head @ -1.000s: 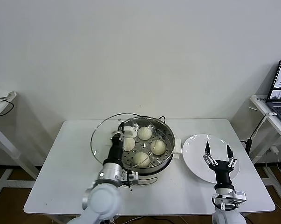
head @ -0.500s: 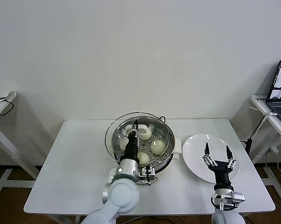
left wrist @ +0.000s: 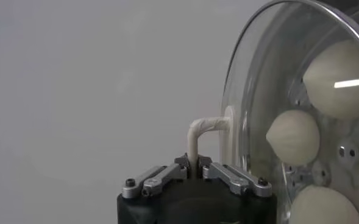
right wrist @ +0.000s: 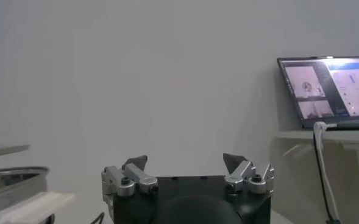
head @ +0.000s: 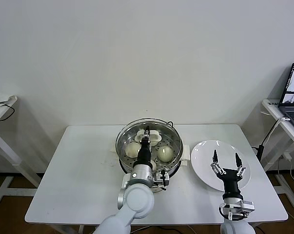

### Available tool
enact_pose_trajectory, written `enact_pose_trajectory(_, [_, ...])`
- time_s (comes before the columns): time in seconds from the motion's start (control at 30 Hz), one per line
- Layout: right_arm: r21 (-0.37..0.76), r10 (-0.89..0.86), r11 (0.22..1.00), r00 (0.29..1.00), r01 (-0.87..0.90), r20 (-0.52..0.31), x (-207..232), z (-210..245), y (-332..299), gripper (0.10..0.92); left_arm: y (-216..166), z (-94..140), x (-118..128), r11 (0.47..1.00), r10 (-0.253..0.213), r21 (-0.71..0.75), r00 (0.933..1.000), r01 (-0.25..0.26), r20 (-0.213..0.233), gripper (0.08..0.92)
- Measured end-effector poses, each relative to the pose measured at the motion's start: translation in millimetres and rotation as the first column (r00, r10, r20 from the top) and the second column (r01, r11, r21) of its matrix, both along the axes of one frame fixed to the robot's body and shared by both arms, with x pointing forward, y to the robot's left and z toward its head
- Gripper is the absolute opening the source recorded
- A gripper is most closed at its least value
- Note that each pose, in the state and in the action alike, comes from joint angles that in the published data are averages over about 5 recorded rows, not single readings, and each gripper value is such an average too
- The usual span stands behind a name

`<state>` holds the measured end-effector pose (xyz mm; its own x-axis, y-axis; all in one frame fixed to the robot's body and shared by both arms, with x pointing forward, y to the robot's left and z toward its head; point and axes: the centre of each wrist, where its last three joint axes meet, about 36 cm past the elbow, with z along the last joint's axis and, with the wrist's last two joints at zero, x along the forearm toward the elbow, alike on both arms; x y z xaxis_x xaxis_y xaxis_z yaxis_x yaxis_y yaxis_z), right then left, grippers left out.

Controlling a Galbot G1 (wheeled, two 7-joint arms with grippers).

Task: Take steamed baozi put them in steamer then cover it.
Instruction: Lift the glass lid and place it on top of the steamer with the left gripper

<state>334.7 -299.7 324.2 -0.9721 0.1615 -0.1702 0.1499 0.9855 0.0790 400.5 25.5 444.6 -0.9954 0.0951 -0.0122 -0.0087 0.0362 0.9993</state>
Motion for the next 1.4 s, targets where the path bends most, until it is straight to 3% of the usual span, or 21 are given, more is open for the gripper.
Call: enact_pose_trajectory(1.4, [-0.014, 0.016, 1.0, 1.0, -0.016, -0.011, 4.2, -6.2, 1.6, 0.823, -12.3, -19.3, 5.1, 0.999, 0.005, 0.04, 1.0, -0.005, -0.008, 0.186])
